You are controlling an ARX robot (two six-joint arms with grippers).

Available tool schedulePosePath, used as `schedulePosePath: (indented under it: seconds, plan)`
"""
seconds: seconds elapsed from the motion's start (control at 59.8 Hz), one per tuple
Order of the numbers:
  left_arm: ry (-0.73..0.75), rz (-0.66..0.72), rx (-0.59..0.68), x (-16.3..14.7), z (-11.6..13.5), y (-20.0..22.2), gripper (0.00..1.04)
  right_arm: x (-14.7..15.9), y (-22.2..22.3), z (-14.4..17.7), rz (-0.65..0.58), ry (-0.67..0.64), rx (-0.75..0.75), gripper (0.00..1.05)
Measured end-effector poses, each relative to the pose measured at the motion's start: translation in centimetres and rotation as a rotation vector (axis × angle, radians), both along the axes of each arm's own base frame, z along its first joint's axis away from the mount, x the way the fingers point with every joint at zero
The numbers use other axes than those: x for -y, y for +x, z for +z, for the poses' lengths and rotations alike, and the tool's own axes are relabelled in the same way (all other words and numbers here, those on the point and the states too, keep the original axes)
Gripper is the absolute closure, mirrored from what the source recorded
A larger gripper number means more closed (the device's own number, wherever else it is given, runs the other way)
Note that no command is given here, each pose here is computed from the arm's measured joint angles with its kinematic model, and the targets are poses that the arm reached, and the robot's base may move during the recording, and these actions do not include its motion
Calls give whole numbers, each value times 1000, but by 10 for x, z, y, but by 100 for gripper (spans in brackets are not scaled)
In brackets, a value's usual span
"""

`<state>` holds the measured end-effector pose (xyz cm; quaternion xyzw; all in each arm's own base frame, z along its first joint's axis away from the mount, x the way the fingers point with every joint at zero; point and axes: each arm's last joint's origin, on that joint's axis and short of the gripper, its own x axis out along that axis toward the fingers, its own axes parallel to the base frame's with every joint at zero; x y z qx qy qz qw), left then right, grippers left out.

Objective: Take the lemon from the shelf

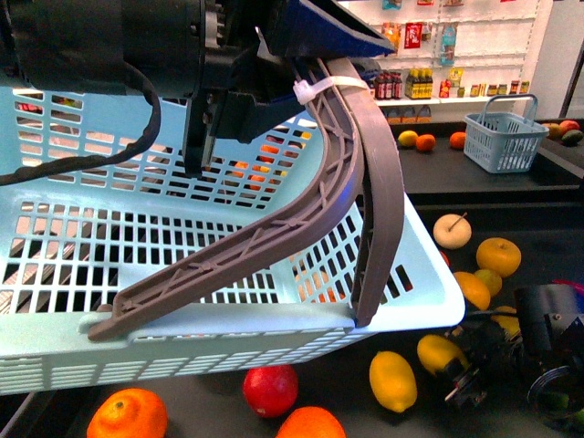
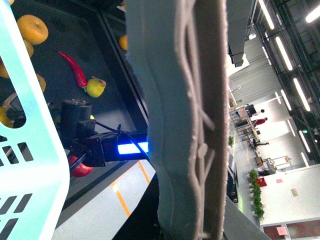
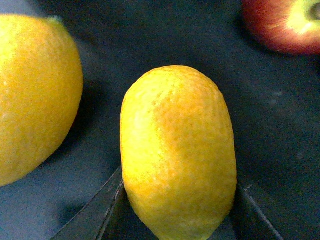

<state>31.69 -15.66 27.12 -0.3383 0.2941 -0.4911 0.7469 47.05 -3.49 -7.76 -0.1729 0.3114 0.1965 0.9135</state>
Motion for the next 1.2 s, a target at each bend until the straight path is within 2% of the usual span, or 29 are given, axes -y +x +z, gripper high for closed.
schedulePosePath:
  seconds: [0.151, 0.385, 0.602, 0.703, 0.87, 1.204]
  plan:
    - [0, 0, 0, 0, 0, 0, 95, 14, -8, 41, -60, 19, 111, 59]
    - [0, 0, 0, 0, 0, 0, 95, 29, -43, 139, -76, 94, 299, 59]
    - [0, 0, 0, 0, 0, 0, 95, 3, -85, 244, 13, 268, 436, 60]
    - [0, 0, 0, 0, 0, 0, 95, -18, -100, 278, 76, 331, 467, 60]
    - [0, 0, 0, 0, 0, 0, 95, -48, -116, 294, 138, 393, 455, 60]
    - [0, 0, 0, 0, 0, 0, 95, -110, -144, 265, 257, 428, 307, 60]
